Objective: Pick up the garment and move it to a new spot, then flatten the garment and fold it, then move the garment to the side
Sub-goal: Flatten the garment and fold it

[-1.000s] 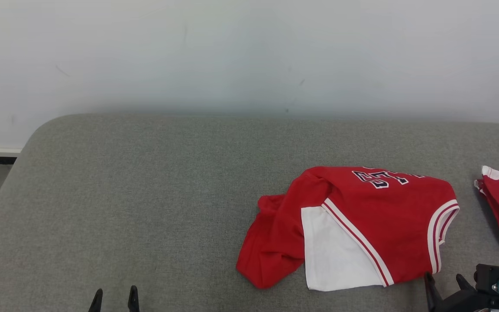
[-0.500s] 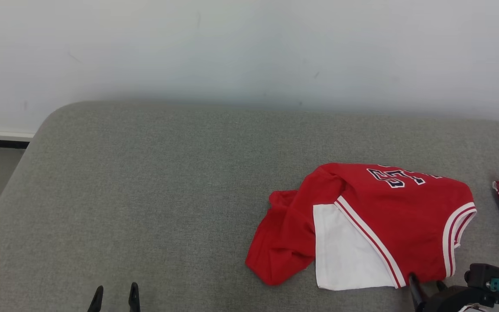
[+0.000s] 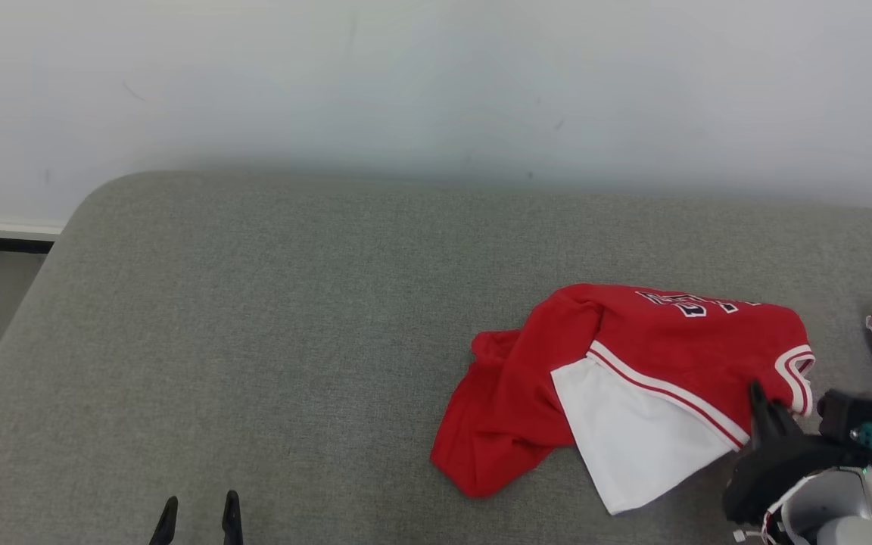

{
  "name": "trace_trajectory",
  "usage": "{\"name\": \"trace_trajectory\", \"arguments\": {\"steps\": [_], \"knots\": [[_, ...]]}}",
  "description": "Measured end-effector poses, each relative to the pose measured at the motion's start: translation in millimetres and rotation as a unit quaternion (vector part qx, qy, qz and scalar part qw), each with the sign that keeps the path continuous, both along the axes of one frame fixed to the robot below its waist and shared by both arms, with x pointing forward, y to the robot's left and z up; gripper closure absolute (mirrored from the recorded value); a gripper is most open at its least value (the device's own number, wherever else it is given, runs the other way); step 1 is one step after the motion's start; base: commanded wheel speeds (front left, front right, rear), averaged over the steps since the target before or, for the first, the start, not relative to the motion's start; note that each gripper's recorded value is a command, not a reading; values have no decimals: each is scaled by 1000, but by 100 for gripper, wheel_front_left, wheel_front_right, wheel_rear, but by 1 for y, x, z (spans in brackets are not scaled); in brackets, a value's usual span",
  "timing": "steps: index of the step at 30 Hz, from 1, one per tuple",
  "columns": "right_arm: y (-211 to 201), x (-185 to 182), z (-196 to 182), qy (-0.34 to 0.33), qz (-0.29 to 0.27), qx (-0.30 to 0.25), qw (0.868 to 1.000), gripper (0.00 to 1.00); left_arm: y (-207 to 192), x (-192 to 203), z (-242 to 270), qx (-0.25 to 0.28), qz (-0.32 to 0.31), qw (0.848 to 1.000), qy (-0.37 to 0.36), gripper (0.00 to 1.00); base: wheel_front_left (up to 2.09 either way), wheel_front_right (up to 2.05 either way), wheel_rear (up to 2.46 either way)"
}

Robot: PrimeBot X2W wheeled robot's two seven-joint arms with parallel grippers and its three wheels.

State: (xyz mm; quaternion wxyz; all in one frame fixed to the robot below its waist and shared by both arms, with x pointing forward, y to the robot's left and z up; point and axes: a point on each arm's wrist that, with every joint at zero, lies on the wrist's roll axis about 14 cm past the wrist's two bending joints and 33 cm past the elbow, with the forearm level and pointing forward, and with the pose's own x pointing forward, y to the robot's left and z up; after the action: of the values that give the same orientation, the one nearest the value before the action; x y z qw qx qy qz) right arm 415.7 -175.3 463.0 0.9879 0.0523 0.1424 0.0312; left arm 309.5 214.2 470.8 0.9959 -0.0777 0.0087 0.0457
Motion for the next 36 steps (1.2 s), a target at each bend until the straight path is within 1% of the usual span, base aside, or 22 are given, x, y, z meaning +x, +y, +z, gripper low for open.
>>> {"name": "trace_trajectory", "arguments": {"steps": [2,4,7,10,14,19,21,26,29,32,33,34,36], "knots": [[11,8,24,-34,19,-12,999,100,0,1,0,-2,0,1000,-1,0,0,0,0],[32,15,50,-65,51,-22,996,100,-2,2,1,-3,-1,1000,-3,0,0,0,0],[73,25,91,-110,111,-48,987,100,-4,3,2,-6,-3,1000,-5,0,0,0,0],[113,30,130,-150,172,-70,971,100,-5,4,4,-8,-5,1000,-8,0,0,0,0],[167,29,176,-199,249,-76,945,100,-5,2,6,-12,-1,1000,-12,0,0,0,0],[220,24,222,-242,321,-57,914,100,-1,-5,6,-16,8,1000,-12,0,0,0,0],[236,23,240,-259,340,-40,903,100,2,-10,4,-17,15,1000,-10,0,0,0,0],[270,20,292,-323,374,-6,870,100,6,-21,2,-19,28,999,-8,0,0,0,0],[282,15,332,-375,382,33,844,100,11,-27,2,-20,39,999,-8,0,0,0,0],[284,9,377,-436,378,80,813,100,17,-33,2,-20,51,998,-8,0,0,0,0],[283,10,388,-449,372,93,807,100,18,-34,2,-20,54,998,-7,0,0,0,0],[281,13,393,-455,366,102,805,100,19,-36,1,-20,57,998,-7,0,0,0,0],[279,28,386,-442,354,108,817,100,22,-38,1,-19,62,998,-6,0,0,0,0]]}}
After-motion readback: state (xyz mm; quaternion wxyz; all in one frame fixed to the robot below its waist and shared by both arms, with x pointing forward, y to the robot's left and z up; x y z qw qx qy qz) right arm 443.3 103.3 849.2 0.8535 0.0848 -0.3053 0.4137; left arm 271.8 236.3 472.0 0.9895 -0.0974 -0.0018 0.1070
